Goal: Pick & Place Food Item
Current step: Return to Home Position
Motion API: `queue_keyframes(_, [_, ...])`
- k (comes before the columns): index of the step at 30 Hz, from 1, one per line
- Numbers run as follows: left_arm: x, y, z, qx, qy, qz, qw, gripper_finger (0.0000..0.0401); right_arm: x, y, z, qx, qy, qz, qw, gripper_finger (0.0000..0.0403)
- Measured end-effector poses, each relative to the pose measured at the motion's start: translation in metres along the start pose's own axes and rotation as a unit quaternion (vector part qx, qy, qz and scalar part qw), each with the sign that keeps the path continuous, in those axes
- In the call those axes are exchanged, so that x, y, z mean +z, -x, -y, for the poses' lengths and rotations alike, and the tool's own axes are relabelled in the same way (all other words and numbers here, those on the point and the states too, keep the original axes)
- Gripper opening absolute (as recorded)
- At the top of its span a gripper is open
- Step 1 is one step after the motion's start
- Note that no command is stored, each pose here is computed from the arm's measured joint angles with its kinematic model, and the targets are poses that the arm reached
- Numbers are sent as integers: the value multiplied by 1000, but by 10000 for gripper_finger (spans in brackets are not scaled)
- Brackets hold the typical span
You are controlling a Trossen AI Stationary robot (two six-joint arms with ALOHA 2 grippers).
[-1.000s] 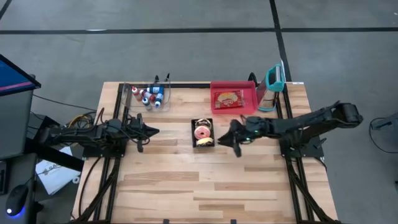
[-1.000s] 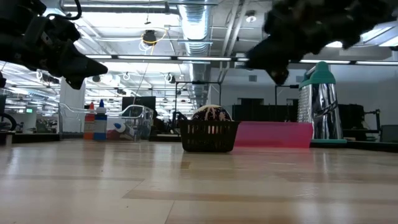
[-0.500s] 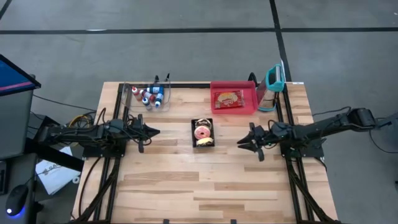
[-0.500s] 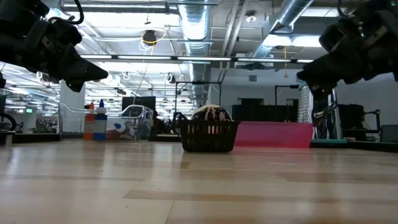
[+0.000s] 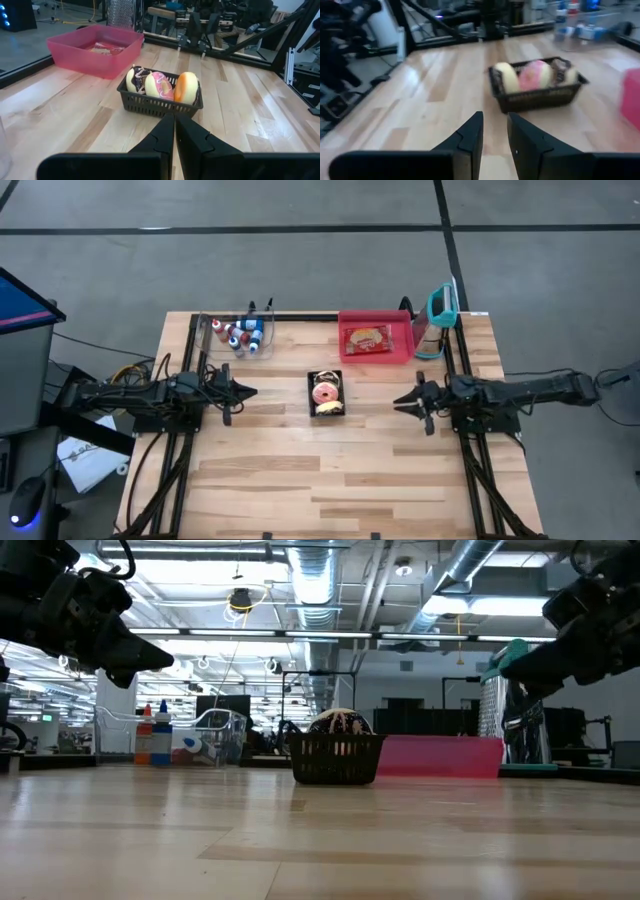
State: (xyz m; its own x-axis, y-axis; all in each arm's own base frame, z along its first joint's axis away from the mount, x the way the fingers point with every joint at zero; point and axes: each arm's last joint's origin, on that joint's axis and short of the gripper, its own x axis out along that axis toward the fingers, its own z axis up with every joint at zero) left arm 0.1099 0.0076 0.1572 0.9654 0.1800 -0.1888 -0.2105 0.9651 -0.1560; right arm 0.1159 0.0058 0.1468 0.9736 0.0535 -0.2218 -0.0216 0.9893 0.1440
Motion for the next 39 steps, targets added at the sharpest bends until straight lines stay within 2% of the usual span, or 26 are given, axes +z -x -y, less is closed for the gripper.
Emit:
queue_keyframes(2, [0,0,0,0,0,0,1000,12,0,6,0,-14,1,10,1000,82])
queue_keyframes(6, [0,0,0,0,0,0,1000,12,7,13,-2,3,10,54,998,82])
queue_keyframes(13, [0,0,0,0,0,0,1000,12,11,18,-3,15,14,86,996,82])
queue_keyframes(18, [0,0,0,0,0,0,1000,12,15,23,-5,33,-31,116,992,82])
queue_keyframes(39, [1,0,0,-1,1,4,1000,12,13,21,-6,34,-25,106,993,82])
